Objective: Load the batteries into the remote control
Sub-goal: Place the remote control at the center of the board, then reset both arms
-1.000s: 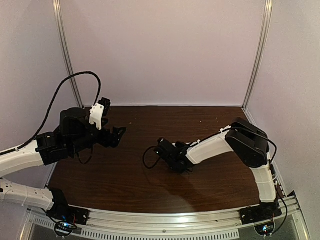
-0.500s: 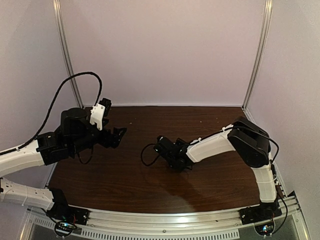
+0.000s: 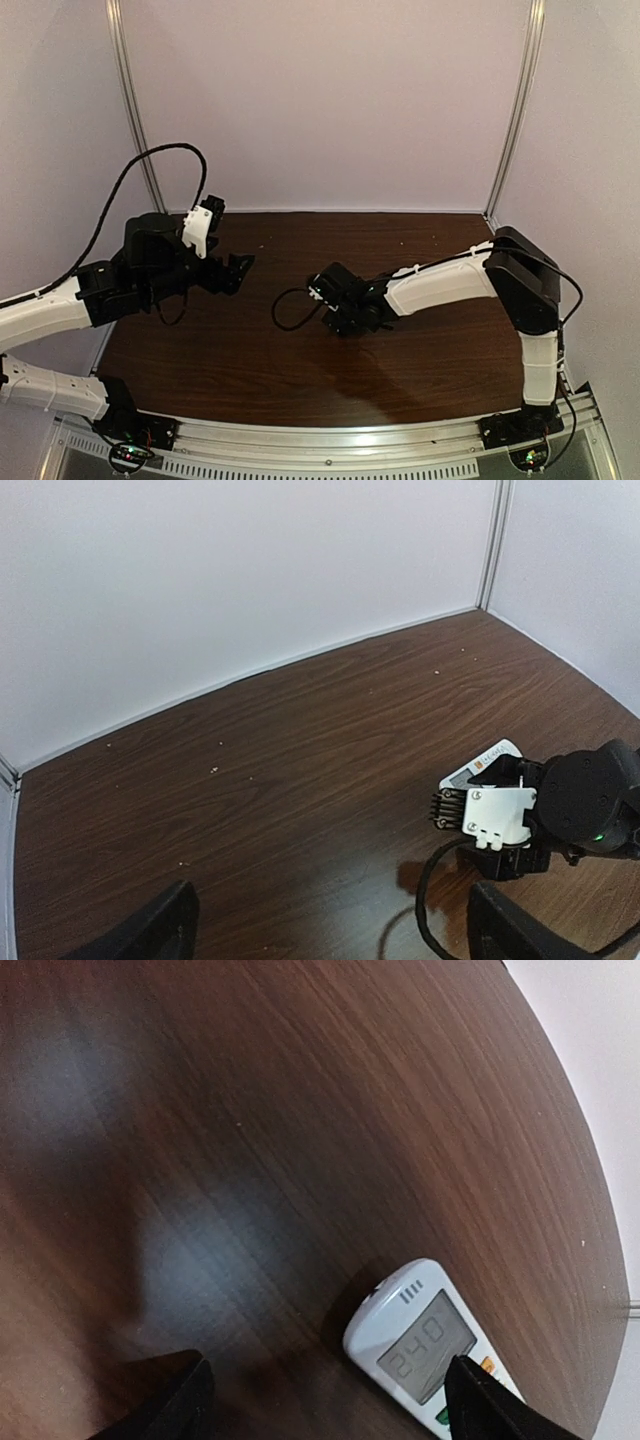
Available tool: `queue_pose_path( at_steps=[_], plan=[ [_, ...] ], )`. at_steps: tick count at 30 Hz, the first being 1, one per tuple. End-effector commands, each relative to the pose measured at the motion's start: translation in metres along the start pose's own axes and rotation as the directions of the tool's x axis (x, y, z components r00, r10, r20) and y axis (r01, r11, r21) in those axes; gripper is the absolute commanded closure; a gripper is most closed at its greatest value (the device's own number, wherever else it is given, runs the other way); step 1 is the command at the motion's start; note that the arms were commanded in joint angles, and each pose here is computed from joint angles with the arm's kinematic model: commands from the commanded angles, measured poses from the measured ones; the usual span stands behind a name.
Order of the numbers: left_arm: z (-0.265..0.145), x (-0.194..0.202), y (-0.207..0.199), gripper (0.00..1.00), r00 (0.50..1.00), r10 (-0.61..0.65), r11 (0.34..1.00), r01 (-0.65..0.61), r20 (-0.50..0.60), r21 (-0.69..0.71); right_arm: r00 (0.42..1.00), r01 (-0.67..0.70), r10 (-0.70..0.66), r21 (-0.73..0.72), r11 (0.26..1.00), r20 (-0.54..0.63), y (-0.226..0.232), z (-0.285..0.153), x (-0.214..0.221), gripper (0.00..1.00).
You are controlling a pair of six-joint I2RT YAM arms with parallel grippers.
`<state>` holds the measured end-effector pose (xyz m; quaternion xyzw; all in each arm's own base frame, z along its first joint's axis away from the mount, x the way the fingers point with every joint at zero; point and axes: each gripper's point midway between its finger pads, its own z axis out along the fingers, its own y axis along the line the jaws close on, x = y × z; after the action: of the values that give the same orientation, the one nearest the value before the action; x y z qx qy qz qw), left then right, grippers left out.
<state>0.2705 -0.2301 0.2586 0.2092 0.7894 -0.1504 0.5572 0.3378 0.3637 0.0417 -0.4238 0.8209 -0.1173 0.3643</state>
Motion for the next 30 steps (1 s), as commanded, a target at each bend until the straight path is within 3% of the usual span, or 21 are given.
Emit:
queue_pose_path(
  at_steps=[1,12,19,24,30],
  plan=[
    [0.003,-0.012,0.0,0.04,0.999,-0.04,0.999,0.04,-0.002,0.024,0.999,-0.031,0.034,-0.155,0.987,0.013,0.015,-0.028,-0.001,0.19],
    [0.029,-0.02,0.013,0.03,0.984,-0.145,0.987,0.151,-0.103,0.047,0.935,-0.222,0.289,-0.298,0.928,0.206,-0.047,-0.108,-0.052,0.12],
    [0.058,-0.027,0.027,0.02,0.962,-0.22,0.965,0.239,-0.161,0.105,0.788,-0.435,0.566,-0.431,0.79,0.243,-0.124,-0.13,-0.042,0.01],
    [0.089,-0.001,0.048,0.03,0.915,-0.308,0.944,0.329,-0.262,0.039,0.663,-0.575,0.713,-0.452,0.681,0.23,-0.174,-0.122,-0.004,0.0],
    [0.107,0.044,0.051,0.03,0.88,-0.366,0.923,0.384,-0.301,0.0,0.564,-0.691,0.81,-0.444,0.57,0.163,-0.188,-0.097,0.046,0.0]
  ],
)
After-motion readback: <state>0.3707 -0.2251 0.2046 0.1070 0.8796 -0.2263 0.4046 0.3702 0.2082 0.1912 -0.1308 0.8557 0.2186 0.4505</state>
